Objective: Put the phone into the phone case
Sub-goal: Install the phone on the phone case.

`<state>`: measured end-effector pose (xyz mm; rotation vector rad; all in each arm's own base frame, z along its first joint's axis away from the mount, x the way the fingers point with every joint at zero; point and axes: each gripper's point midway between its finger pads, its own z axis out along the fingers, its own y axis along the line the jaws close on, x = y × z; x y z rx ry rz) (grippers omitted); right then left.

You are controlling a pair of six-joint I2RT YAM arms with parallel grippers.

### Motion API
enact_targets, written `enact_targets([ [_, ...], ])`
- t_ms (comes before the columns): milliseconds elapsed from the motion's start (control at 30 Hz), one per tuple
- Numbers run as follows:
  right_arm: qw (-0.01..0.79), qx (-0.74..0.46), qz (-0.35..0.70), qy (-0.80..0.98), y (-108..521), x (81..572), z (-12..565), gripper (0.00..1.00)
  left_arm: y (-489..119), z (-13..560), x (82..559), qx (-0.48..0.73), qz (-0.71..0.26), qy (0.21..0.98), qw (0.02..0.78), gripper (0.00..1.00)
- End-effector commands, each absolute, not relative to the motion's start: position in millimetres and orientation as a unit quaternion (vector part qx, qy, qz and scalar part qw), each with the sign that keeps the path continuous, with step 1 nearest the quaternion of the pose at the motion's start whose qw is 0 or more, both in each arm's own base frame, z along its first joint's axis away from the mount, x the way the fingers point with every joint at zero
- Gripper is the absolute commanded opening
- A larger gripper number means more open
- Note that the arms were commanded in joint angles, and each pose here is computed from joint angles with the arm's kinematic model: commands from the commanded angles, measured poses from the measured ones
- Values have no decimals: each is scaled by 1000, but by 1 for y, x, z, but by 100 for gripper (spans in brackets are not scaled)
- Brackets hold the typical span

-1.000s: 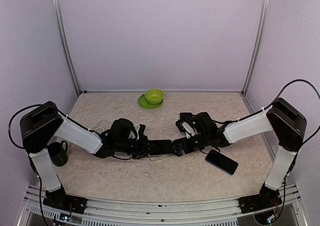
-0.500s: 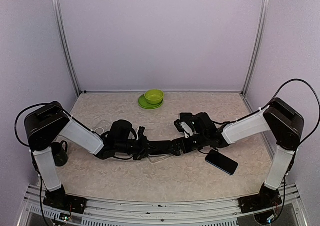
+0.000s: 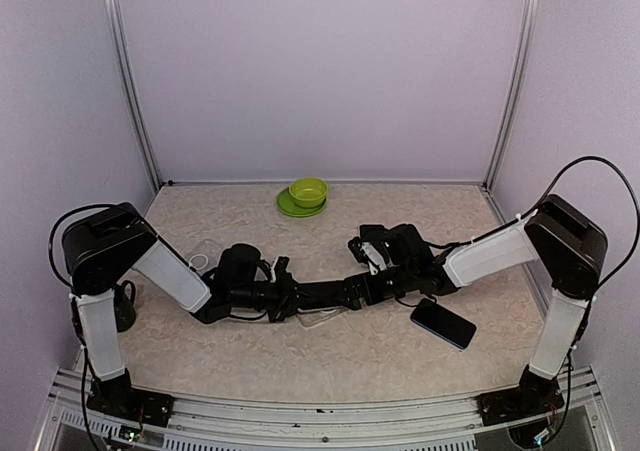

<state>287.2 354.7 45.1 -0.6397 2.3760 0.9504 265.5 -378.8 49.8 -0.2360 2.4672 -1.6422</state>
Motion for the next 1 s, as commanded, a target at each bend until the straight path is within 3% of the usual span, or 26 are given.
enact_targets([
  [0, 238, -230, 353, 875, 356, 285, 39, 97, -374, 33, 258, -116, -553, 824, 48, 0],
  [967, 215, -237, 389, 864, 375, 263, 35, 96, -371, 10, 254, -172, -547, 819, 28, 0],
])
